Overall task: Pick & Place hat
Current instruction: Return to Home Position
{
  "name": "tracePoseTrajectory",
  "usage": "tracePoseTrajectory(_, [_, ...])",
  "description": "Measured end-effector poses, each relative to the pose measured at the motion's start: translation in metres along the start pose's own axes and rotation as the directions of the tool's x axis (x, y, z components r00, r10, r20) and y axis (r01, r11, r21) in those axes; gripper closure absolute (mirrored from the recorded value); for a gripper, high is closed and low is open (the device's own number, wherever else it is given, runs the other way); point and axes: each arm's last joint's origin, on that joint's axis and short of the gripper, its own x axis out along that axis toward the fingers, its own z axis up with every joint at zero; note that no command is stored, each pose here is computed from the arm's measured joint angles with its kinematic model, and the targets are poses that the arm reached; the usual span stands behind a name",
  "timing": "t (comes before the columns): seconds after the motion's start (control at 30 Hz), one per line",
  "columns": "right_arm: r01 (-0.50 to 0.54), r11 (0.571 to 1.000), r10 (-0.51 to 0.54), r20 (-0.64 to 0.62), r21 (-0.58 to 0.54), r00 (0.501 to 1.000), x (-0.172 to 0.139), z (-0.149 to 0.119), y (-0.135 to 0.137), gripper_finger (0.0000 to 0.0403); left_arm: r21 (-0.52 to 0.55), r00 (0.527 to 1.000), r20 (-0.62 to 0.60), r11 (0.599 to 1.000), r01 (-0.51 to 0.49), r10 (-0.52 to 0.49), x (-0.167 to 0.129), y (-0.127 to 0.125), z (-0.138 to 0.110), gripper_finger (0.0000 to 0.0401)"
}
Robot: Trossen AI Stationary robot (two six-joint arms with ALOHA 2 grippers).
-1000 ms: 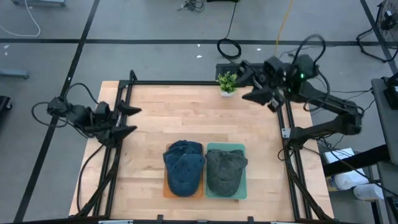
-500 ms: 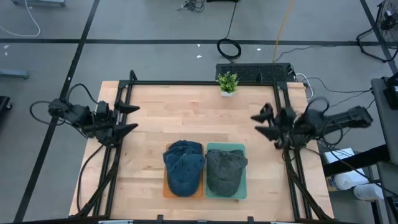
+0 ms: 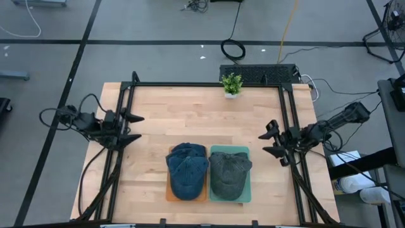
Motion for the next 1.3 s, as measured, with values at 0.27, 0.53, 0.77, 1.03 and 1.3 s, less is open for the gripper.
tracePoseTrajectory(0.27, [-0.032, 0.999, 0.032, 0.009, -0.033, 0.999, -0.017, -0.013, -0.005, 0.0200, -0.032, 0.999, -0.053, 0.999, -0.013, 0.011, 0.004, 0.002, -0.024, 0.0002])
tracePoseTrajectory(0.53, [-0.023, 0.999, 0.023, 0.009, -0.039, 1.000, -0.024, -0.012, -0.007, 0.0200, -0.103, 0.991, -0.133, 0.994, -0.046, 0.032, 0.011, 0.005, -0.058, 0.0002])
tracePoseTrajectory(0.77, [0.011, 1.000, -0.012, -0.073, -0.009, 0.997, -0.028, -0.019, -0.009, 0.0200, -0.132, 0.992, -0.123, 0.990, -0.055, 0.038, 0.016, 0.007, -0.085, 0.0002])
tracePoseTrajectory(1.03, [0.104, 0.994, -0.094, -0.208, 0.037, 0.974, -0.031, -0.033, -0.013, 0.0200, -0.081, 0.994, -0.095, 0.996, 0.042, -0.050, 0.018, 0.005, -0.089, 0.0002])
tracePoseTrajectory(1.3, [0.312, 0.950, -0.277, -0.402, 0.024, 0.873, -0.040, -0.055, -0.022, 0.0200, 0.005, 0.907, -0.290, 0.947, 0.320, -0.305, 0.019, -0.005, -0.101, 0.0002])
